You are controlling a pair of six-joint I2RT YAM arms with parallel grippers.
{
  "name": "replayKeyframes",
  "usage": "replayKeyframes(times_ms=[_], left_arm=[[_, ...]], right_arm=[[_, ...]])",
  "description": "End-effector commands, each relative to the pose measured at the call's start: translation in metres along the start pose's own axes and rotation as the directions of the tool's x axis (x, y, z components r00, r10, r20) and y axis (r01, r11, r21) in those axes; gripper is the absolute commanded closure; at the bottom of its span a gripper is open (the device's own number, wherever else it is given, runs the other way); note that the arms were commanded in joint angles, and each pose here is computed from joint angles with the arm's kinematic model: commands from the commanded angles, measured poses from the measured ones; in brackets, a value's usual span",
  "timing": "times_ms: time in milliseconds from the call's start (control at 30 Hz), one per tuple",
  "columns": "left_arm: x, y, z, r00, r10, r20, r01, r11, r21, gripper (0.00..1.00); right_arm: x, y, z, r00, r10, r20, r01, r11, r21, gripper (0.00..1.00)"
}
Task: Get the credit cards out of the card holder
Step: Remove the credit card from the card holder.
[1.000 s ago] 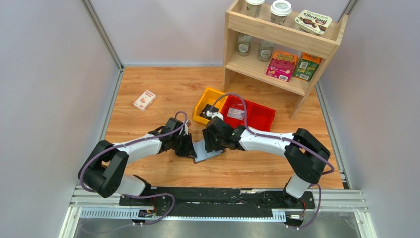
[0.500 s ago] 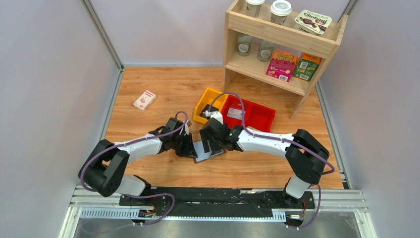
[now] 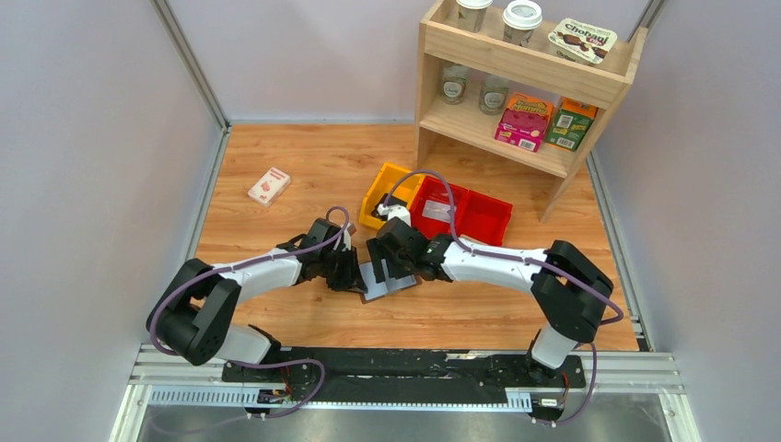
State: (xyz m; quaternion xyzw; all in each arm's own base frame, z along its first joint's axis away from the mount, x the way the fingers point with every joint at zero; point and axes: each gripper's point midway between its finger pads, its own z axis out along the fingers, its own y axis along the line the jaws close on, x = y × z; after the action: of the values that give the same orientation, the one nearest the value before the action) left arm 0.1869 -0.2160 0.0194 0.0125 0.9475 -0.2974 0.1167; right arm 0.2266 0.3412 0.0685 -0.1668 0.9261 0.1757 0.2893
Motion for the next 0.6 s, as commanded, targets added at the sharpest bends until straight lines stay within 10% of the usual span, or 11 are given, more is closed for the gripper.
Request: replayKeyframes(times_ms=[0,567], left_arm=[[0.001,0.005,0.003,1.000,0.002,0.008,-0.002,1.000,-0.017,0.77],[0.003,0.005,0.005,1.000,-0.003,0.003,0.003,1.000,-0.010,0.78]], right_arm=[[-0.008,-0.011,0.008,0.999,0.012,0.038,-0.015,0.997,0.073,0.20],[0.015,0.008,0.026,0.998,-0.009,-0.064,0.006,0.999,-0.038,0.23]])
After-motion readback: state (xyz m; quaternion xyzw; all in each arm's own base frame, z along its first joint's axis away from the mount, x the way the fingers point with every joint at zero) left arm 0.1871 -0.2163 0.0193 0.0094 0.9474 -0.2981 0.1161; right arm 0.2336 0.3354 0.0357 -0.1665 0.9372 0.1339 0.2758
